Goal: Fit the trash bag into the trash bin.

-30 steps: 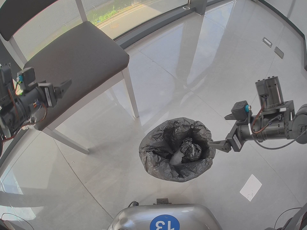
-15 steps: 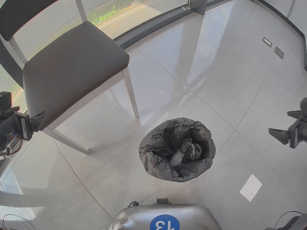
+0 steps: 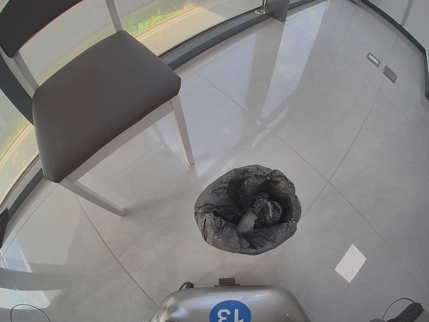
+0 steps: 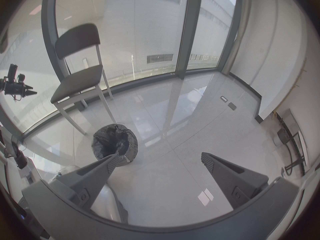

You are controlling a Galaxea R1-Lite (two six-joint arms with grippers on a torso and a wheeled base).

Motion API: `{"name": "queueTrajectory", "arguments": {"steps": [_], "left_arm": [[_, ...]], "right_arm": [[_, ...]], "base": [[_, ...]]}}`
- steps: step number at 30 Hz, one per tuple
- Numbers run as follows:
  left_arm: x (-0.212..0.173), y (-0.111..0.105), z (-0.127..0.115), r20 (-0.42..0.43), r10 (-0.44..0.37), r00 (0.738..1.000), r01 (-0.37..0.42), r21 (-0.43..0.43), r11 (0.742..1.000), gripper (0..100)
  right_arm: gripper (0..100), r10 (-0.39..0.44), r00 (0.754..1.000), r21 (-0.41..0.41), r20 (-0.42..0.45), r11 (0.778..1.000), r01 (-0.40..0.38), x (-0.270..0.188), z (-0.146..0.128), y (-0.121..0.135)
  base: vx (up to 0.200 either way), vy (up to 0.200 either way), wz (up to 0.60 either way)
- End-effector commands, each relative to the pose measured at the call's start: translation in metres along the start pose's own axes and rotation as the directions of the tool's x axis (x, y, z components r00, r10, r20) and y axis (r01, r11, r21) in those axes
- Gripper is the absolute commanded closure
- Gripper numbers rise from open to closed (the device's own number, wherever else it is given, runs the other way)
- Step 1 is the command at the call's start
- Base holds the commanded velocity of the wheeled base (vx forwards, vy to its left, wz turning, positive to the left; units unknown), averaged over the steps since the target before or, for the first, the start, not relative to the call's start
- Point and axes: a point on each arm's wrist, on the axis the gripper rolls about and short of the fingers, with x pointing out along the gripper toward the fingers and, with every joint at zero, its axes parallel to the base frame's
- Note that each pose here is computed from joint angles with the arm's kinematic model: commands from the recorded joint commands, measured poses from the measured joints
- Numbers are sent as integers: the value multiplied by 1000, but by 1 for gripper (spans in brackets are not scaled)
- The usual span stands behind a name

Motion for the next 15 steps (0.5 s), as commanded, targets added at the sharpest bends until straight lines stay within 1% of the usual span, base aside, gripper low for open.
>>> {"name": "queueTrajectory", "arguments": {"steps": [1,2,3,5,7,9,11,12,13,15], "left_arm": [[-46,5,-63,77,88,993,-84,-55,995,0],[-48,3,-77,83,91,992,-86,-61,994,0],[-48,2,-85,85,97,992,-92,-69,993,0],[-49,-1,-100,92,103,990,-95,-92,991,0],[-48,-3,-112,81,101,992,-92,-109,990,0],[-47,-5,-115,73,113,991,-101,-160,982,0],[-43,-7,-118,58,107,993,-94,-201,975,0],[-43,-7,-118,58,107,993,-94,-201,975,0],[-36,-11,-125,39,86,995,-75,-241,968,0],[-30,-14,-129,45,73,996,-59,-259,964,0]], "right_arm": [[0,-61,994,57,92,997,56,-38,-62,7],[0,-119,991,88,67,990,113,-35,-66,7],[0,-142,988,111,53,985,136,-33,-69,7],[0,-146,988,135,39,981,140,-27,-75,7],[0,-146,989,138,36,981,140,-19,-81,8],[0,-148,988,143,53,980,139,-11,-87,9],[0,-151,986,145,66,979,141,-1,-95,10],[0,-151,986,145,66,979,141,-1,-95,10],[0,-169,983,136,71,978,158,12,-109,11],[0,-181,980,121,83,978,170,21,-122,13]], "base": [[0,0,0],[0,0,0],[0,0,0],[0,0,0],[0,0,0],[0,0,0],[0,0,0],[0,0,0],[0,0,0],[0,0,0]]}}
